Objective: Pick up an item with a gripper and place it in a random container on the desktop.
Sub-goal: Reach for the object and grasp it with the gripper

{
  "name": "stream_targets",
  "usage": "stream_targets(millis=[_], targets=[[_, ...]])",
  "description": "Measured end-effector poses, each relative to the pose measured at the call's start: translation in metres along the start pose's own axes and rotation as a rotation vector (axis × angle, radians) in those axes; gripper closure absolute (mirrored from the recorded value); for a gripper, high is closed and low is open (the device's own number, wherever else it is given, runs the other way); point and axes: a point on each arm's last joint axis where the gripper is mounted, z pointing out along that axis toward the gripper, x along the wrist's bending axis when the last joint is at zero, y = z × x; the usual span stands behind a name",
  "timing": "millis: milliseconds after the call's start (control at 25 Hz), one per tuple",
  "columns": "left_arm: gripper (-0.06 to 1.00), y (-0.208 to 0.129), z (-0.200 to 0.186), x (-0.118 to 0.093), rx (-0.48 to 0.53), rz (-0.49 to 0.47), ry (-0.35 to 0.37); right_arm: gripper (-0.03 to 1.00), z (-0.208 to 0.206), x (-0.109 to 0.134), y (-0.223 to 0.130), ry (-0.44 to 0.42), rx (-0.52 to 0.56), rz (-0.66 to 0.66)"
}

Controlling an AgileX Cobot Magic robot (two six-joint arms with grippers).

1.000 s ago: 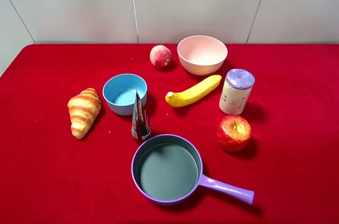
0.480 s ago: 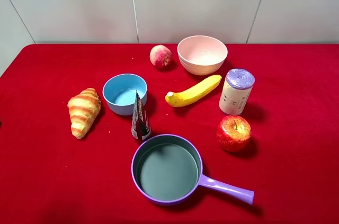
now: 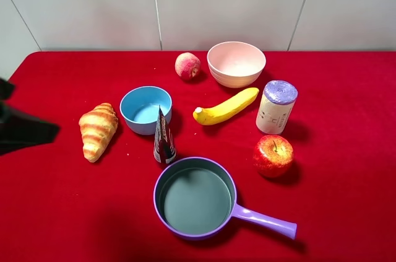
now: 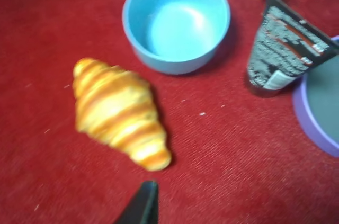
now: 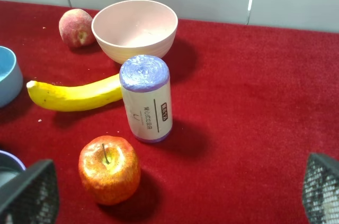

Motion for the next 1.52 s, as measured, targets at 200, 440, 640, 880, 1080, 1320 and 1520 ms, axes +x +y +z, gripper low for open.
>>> stream_targets(millis=[200,440,640,880,1080,1320,1520], targets=[[-0.04,0.024,0.021,-0.01,0.003,0.072,-0.062,0.27,0.0,0.0,0.0,0.0,0.0,0.0],[-0.04,0.05,0.046,-0.032,0.012,0.165,-0.144,0.27,0.0,0.0,0.0,0.0,0.0,0.0],[-0.04,0.063,0.068,-0.054,0.022,0.228,-0.204,0.27,0.0,0.0,0.0,0.0,0.0,0.0],[-0.04,0.077,0.086,-0.086,0.017,0.305,-0.274,0.27,0.0,0.0,0.0,0.0,0.0,0.0],[-0.04,0.083,0.102,-0.11,0.021,0.354,-0.32,0.27,0.0,0.0,0.0,0.0,0.0,0.0],[-0.04,0.084,0.122,-0.137,0.043,0.405,-0.364,0.27,0.0,0.0,0.0,0.0,0.0,0.0],[-0.04,0.083,0.142,-0.155,0.062,0.421,-0.38,0.27,0.0,0.0,0.0,0.0,0.0,0.0]])
